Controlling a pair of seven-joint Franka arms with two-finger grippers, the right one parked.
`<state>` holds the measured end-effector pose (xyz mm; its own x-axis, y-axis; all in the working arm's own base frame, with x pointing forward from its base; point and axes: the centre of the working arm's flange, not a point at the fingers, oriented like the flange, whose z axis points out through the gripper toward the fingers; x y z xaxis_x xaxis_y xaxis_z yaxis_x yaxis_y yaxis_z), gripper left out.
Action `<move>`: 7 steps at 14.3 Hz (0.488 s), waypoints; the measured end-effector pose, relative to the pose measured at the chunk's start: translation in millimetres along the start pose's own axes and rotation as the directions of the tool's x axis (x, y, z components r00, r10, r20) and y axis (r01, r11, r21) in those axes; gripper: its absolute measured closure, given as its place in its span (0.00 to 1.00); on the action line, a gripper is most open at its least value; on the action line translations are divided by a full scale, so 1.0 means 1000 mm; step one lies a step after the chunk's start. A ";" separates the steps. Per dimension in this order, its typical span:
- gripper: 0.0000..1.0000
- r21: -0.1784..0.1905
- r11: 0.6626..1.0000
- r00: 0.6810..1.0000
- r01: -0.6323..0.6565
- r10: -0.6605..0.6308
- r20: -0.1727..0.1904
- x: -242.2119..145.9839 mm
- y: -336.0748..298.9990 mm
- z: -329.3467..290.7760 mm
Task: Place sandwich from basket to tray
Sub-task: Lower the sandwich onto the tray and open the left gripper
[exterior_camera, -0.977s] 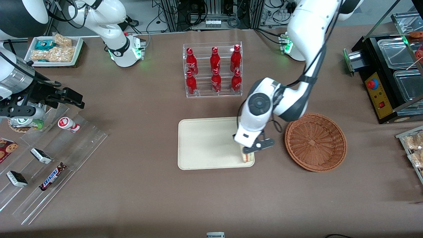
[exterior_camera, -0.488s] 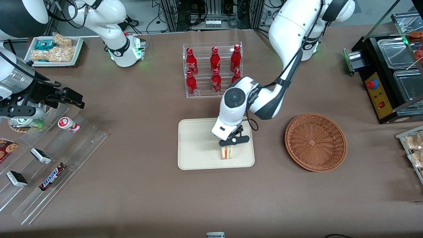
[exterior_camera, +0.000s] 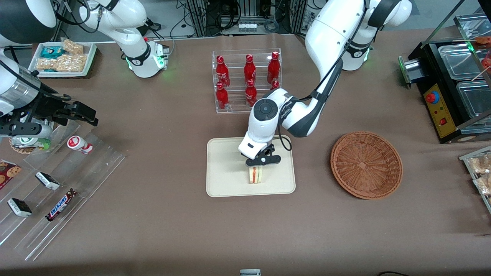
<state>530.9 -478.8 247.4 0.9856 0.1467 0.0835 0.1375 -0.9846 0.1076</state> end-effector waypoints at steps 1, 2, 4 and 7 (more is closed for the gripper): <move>0.85 -0.011 1.000 1.000 0.000 0.000 -0.007 0.000 0.001 0.004; 0.85 -0.022 1.000 1.000 0.001 -0.002 -0.014 0.001 0.002 0.006; 0.85 -0.026 1.000 1.000 0.003 -0.003 -0.015 0.000 0.002 0.008; 0.62 -0.036 0.999 1.000 0.001 -0.001 -0.014 -0.001 0.007 0.005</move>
<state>531.0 -486.2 242.8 0.9839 0.1495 0.0975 0.1347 -0.9804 0.1435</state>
